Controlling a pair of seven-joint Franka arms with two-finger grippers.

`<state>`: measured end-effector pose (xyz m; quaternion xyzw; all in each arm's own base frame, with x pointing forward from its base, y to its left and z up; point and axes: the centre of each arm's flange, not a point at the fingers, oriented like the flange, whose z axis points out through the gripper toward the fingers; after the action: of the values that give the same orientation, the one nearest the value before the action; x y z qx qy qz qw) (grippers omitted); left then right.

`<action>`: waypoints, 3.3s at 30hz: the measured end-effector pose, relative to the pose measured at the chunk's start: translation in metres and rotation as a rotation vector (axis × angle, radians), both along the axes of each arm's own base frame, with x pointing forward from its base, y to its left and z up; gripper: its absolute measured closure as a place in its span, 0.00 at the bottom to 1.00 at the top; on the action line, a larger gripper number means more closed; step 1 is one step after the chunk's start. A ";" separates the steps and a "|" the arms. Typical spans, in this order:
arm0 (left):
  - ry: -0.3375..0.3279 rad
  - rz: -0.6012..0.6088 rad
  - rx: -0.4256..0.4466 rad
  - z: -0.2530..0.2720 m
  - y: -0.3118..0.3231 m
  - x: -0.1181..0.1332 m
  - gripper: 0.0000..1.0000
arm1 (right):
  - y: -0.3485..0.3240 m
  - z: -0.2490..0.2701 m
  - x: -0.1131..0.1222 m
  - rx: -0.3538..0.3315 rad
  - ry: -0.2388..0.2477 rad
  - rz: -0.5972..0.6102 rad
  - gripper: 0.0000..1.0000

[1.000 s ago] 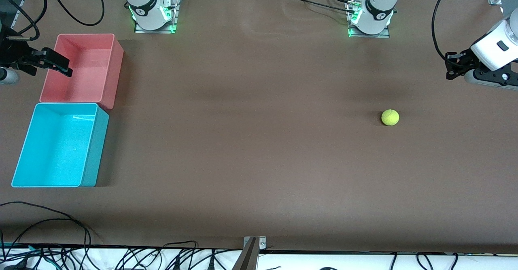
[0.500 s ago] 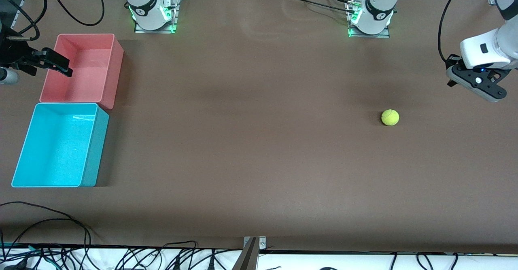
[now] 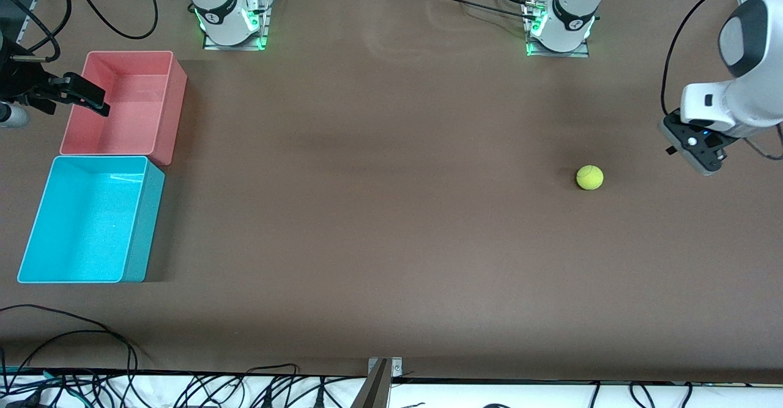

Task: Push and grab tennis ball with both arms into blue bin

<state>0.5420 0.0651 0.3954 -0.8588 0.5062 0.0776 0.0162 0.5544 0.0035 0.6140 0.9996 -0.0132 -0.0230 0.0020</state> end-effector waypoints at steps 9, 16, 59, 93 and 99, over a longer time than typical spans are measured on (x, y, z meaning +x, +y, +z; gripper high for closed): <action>0.043 -0.069 -0.077 -0.071 0.022 -0.006 0.99 | 0.000 0.000 0.000 0.000 0.000 0.000 0.00; 0.064 -0.126 -0.119 -0.101 0.030 -0.006 0.99 | 0.000 0.000 0.000 0.000 0.000 0.000 0.00; 0.093 -0.235 -0.139 -0.193 0.026 -0.001 0.99 | 0.000 -0.002 -0.001 0.000 0.014 -0.001 0.00; 0.064 -0.279 -0.161 -0.202 0.014 0.003 0.99 | -0.004 -0.005 0.001 0.000 0.020 -0.008 0.00; 0.077 -0.274 -0.165 -0.207 0.016 -0.003 0.99 | -0.005 -0.005 0.001 0.000 0.020 -0.009 0.00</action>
<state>0.5395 0.0809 0.1885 -0.7764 0.6236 0.0656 -0.0632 0.5553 -0.0011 0.6086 0.9993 -0.0175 -0.0328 0.0022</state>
